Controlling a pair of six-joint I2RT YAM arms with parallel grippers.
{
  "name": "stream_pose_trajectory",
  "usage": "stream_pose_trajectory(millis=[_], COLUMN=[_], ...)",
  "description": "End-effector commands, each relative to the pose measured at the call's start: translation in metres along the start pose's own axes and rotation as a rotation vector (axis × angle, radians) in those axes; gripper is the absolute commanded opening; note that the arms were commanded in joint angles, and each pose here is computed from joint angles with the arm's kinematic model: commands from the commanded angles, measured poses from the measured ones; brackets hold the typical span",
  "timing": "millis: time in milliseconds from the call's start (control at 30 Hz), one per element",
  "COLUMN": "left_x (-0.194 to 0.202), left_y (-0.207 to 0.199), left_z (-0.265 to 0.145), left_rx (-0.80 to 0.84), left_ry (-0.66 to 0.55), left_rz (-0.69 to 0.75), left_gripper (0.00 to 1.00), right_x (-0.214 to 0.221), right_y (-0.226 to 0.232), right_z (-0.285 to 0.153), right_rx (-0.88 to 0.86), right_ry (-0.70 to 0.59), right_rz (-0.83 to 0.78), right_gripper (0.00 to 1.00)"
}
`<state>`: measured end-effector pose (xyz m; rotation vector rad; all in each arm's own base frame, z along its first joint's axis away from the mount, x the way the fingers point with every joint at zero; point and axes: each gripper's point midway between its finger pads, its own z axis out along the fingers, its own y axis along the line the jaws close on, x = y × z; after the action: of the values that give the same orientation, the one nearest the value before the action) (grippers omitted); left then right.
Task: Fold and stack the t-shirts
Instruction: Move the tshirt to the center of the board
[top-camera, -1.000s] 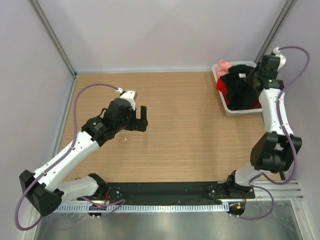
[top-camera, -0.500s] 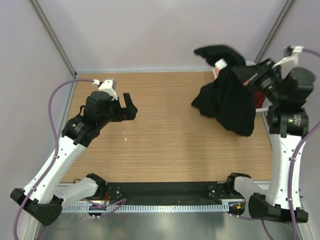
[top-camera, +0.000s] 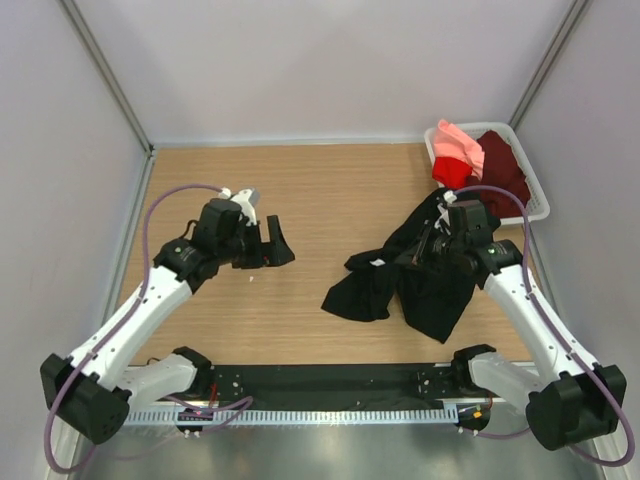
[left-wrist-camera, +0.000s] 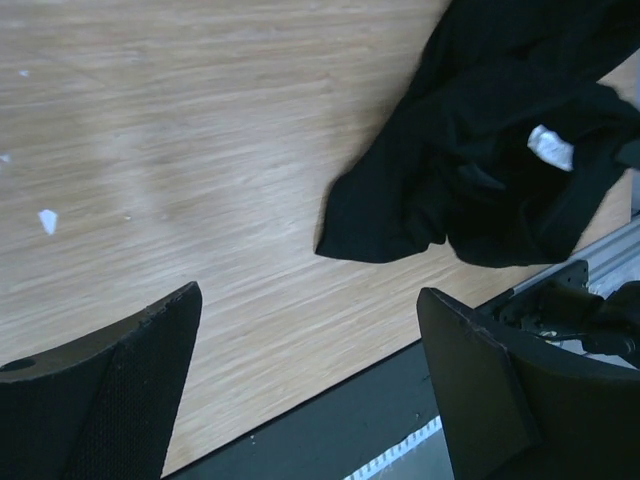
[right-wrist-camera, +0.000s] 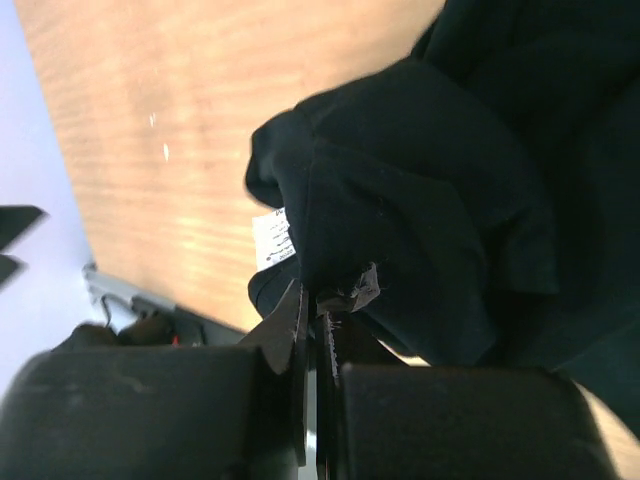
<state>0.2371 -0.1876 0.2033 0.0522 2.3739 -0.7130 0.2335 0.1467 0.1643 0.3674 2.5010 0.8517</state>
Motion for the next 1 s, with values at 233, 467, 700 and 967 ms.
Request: stream_pose_trajectory(millis=[233,467,700,967], left_x=[0.039,0.06,0.013,-0.028], left_y=[-0.024,-0.03,0.006,0.093], left_z=[0.082,0.113,0.051,-0.057], left_rx=[0.038,0.005,-0.17,-0.44], left_ry=[0.153,0.175,-0.089,-0.269], left_rz=[-0.047,-0.023,-0.084,-0.207], left_gripper=[0.83,0.76,0.86,0.92], right_x=[-0.049,-0.052,-0.044,0.029], right_y=[-0.019,0.038,0.144,0.239], right_z=[-0.034,-0.051,-0.069,-0.018], right_rx=[0.186,-0.065,-0.347,-0.423], right_ry=[-0.264,-0.284,-0.249,-0.109], right_rz=[-0.139,-0.154,-0.21,-0.284], right_gripper=[0.01,0.01,0.01,0.01])
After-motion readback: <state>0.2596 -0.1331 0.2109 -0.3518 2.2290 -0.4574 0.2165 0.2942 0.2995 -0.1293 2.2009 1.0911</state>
